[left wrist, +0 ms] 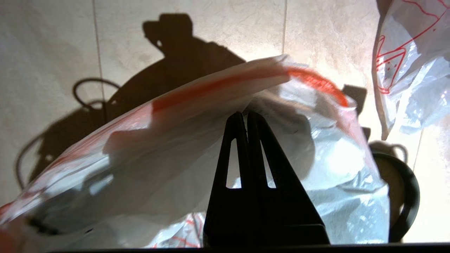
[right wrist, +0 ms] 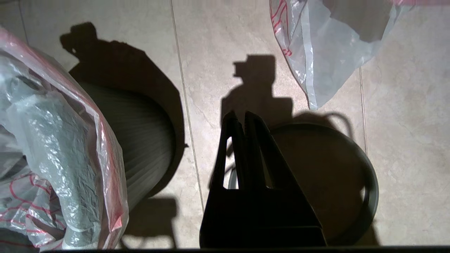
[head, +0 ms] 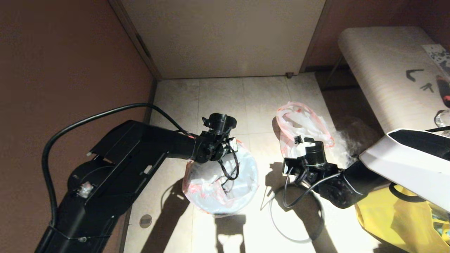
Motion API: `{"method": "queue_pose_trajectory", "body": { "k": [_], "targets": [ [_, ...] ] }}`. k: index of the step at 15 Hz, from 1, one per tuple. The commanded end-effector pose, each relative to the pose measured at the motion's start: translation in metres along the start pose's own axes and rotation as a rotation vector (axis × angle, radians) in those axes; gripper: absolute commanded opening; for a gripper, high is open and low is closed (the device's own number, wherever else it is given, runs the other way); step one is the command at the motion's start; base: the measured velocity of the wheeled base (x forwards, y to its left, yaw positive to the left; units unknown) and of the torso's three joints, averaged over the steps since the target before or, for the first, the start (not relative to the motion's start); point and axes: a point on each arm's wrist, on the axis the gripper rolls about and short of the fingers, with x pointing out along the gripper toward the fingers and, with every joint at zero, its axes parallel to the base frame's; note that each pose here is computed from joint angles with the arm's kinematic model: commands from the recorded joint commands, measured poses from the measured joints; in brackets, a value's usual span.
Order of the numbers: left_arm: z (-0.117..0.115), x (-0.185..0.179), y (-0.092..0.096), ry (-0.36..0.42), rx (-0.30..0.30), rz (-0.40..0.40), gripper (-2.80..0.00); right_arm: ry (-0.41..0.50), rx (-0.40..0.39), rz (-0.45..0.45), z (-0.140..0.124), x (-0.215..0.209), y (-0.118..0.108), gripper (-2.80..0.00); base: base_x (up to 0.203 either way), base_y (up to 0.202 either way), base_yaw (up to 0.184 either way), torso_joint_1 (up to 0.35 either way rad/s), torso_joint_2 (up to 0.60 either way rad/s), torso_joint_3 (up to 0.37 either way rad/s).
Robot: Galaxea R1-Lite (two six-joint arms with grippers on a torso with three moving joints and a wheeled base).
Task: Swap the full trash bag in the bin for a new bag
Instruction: Put the new garbage bag on the trash can
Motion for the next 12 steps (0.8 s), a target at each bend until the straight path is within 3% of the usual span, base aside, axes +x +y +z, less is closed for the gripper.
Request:
{"method": "queue_pose_trajectory", "body": {
  "k": [1, 8, 12],
  "targets": [
    [-0.005, 0.01, -0.002, -0.001, -0.003, 0.003, -2.8, -0.026, 0.011, 0.008, 0.006, -0.003, 0.002, -2.8, 0.0, 0.0, 0.0, 0.0, 0.0, 0.0],
    [0.001, 0.017, -0.002, -0.026, -0.017, 0.003, -2.8, -0.036, 0.012, 0.02, 0.01, -0.016, 0.002, -2.8, 0.0, 0.0, 0.0, 0.0, 0.0, 0.0],
    [-0.001, 0.032, 0.014, -0.021, -0.036, 0.037, -2.8, -0.053, 0.018, 0.029, 0.013, -0.019, 0.003, -2.8, 0.0, 0.0, 0.0, 0.0, 0.0, 0.0]
  ]
}}
